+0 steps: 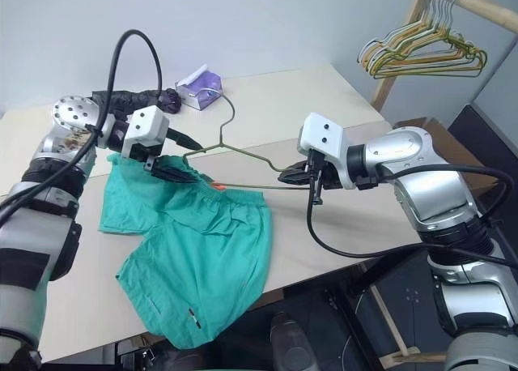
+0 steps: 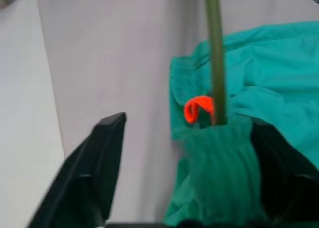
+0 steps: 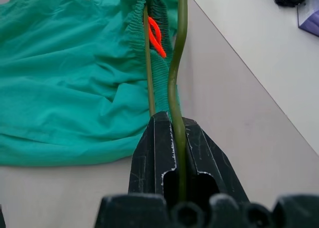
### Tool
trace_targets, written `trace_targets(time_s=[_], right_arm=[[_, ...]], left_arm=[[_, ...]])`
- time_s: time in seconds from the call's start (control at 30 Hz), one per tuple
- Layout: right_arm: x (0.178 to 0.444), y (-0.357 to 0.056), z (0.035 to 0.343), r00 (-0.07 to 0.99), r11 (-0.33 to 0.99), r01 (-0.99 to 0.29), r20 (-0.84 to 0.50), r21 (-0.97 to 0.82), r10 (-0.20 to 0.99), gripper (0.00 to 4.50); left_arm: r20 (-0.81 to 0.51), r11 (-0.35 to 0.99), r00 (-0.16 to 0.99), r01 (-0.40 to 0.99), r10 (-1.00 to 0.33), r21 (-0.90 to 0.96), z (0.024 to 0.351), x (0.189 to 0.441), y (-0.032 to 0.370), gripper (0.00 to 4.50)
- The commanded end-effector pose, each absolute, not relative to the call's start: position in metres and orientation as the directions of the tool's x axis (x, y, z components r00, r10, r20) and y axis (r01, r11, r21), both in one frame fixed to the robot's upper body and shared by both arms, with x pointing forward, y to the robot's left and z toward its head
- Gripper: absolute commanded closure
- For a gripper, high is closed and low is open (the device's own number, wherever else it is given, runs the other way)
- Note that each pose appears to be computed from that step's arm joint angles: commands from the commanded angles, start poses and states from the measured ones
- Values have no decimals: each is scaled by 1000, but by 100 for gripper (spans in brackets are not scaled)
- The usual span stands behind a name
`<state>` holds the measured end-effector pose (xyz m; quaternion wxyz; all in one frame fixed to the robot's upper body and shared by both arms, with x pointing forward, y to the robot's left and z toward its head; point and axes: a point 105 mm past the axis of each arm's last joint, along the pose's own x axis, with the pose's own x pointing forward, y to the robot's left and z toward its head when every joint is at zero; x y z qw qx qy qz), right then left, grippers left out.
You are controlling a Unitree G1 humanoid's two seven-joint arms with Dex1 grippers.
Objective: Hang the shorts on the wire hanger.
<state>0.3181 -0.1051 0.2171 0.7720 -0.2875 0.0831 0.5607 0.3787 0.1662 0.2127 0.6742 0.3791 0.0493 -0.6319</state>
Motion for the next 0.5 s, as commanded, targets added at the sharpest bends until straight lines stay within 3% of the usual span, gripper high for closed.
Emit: trace_targets(time_s=[0.03,0.27,0.5], right_arm=[[311,-100,234,357,193,-894,-384,-403,852,450],[308,-100,231,368,212,-893,-373,-398,852,450],[305,-102,230,373,218,-893,-373,-395,850,450]], left_arm=[[-540,-52,273,858,-796,510,233,380,184,2],[-642,-51,343,857,-686,512,235,377,218,2],[-729,-102,338,868,-595,486,226,373,231,2]])
